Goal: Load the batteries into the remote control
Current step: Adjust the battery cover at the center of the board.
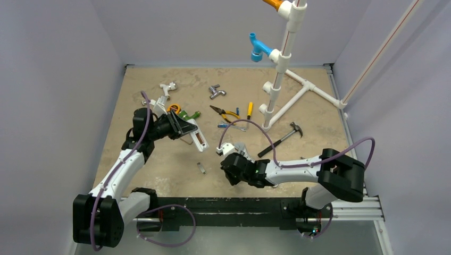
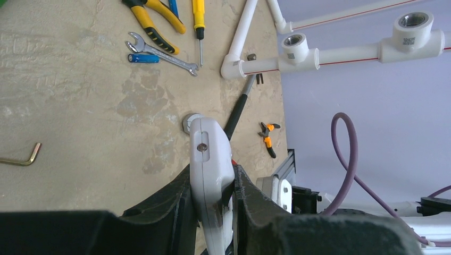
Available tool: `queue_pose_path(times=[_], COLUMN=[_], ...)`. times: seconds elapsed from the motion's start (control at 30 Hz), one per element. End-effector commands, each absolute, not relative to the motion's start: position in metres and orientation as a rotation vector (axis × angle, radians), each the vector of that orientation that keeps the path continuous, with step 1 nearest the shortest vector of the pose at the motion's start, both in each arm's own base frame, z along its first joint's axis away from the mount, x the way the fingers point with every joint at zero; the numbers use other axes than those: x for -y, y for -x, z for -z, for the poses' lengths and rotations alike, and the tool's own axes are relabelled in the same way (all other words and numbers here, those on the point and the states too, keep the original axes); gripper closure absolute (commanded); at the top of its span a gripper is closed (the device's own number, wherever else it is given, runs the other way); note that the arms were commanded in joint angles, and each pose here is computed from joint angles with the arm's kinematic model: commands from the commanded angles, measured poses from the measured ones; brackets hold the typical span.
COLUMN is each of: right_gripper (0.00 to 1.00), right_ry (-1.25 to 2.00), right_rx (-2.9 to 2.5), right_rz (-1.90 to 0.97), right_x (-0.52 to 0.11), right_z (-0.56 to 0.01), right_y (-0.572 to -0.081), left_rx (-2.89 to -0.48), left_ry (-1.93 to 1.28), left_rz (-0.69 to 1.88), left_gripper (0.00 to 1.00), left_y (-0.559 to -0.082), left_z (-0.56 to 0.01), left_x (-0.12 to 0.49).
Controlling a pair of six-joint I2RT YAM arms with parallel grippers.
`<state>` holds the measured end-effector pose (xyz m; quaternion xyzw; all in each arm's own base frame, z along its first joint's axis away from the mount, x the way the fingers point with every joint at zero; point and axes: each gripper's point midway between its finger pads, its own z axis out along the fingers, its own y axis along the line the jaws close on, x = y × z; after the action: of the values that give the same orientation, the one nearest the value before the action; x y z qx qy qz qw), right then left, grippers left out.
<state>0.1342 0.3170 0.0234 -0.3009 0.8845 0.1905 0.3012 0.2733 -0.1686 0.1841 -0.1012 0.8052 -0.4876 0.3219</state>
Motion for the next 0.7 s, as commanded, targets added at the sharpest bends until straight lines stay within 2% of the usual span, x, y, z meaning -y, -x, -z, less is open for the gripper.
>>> queue_pose_path(times=[0.0,0.2,0.4,0.57,0.67], right_gripper=[1.00,1.00,1.00,1.00,0.88], right_ry=[0.719,0.689,0.692,0.651,0.628], right_rx=[-2.371,-2.331,-2.189,-2.155,-2.150], right_rz=[-0.325,-0.371,-0.486,-0.503,-0.525], right_x=[-0.287,-0.300,-0.342,-0.341,-0.332], right_z=[-0.019,-0.033,-0.091,-0.118,-0.125], right_y=[-0.155,-0.171,-0.192,-0.219,-0.243], left_rx=[-2.057,-2.056,-2.047,-2.029,-2.057], left_ry=[0.204,0.205,0.198,0.182,0.204], left_rz=[1.283,1.283,1.286,1.271,1.260], left_gripper=[1.00,1.00,1.00,1.00,1.00], left_y=[-0.278,-0.279,-0.280,-0.280,-0.275], left_z=[-0.203,-0.204,-0.212,-0.220,-0.215], left_x=[0.168,0.168,0.168,0.164,0.161])
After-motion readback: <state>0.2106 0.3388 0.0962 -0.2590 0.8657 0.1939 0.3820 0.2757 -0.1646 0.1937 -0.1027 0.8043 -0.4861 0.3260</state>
